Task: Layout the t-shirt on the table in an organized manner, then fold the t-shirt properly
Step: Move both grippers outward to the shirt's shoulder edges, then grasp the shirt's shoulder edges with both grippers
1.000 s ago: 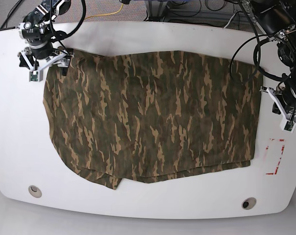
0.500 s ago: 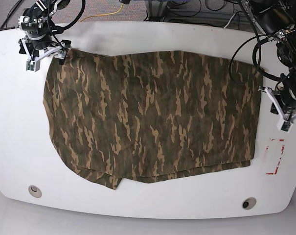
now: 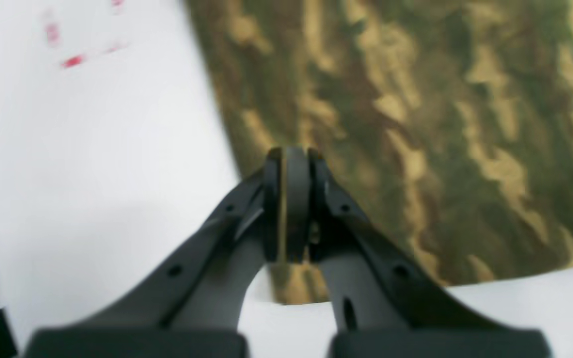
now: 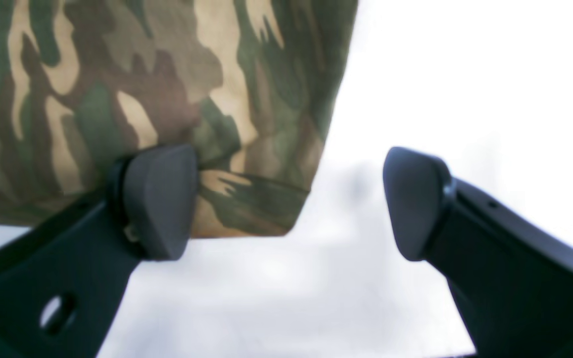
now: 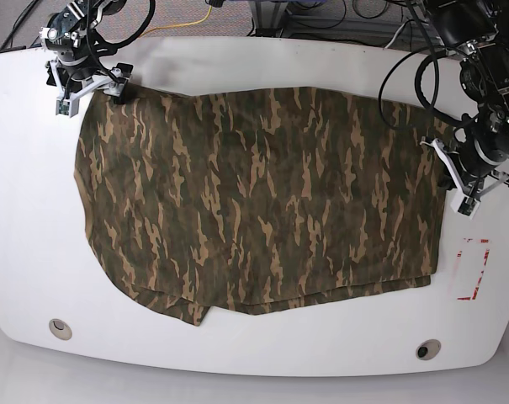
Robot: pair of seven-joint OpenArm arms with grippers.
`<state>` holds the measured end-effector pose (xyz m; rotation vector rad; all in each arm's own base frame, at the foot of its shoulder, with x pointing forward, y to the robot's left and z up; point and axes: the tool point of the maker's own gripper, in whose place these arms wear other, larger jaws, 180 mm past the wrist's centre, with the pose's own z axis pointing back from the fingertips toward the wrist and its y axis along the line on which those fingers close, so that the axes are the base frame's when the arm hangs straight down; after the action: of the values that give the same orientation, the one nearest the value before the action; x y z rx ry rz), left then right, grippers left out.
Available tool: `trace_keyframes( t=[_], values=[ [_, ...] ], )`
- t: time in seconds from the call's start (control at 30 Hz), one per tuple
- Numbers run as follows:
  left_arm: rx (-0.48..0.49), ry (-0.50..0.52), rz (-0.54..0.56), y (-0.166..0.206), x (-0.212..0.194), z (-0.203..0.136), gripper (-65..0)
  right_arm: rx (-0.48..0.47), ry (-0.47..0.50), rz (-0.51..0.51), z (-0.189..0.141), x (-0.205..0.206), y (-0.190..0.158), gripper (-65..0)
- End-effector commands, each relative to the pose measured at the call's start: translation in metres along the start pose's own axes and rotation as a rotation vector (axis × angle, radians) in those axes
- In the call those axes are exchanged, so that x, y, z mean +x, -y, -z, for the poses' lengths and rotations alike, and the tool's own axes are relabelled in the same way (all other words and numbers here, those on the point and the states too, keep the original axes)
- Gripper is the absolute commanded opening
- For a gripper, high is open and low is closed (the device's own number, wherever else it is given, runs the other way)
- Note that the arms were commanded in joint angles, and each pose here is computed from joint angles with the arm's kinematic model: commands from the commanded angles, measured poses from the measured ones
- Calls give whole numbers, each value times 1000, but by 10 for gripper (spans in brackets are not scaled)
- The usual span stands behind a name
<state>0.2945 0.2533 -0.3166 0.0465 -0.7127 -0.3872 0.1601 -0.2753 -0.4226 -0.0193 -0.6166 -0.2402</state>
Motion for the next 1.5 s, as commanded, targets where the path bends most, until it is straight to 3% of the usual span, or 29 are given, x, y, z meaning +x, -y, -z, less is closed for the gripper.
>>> trace_keyframes(
  t=[0.0, 0.13, 0.3, 0.5, 0.6, 0.83, 1.13, 1.47],
  values=[
    [24, 61, 21, -3, 14, -2, -646, 14, -26, -2, 2, -6, -4, -106],
    [19, 73, 46, 7, 13, 3, -646, 42, -39, -10, 7, -8, -12, -162],
    [16, 63, 54, 10, 9, 4, -646, 46, -38, -14, 8, -8, -14, -282],
    [16, 63, 54, 10, 9, 4, -646, 45, -35, -15, 7, -7, -15, -556],
    [17, 60, 54, 10, 9, 5, -646, 33, -38, -29, 3, -4, -12, -650],
    [20, 58, 57, 9, 8, 4, -646, -26, -3, -133, -30, 29, -12, -650],
    [-34, 31, 120, 29, 6, 11, -646, 84, 22, -188, -34, 67, -35, -650],
    [-62, 11, 137, 39, -1, 14, -646, 277, 204, -256, -31, 139, -97, -650]
  ],
)
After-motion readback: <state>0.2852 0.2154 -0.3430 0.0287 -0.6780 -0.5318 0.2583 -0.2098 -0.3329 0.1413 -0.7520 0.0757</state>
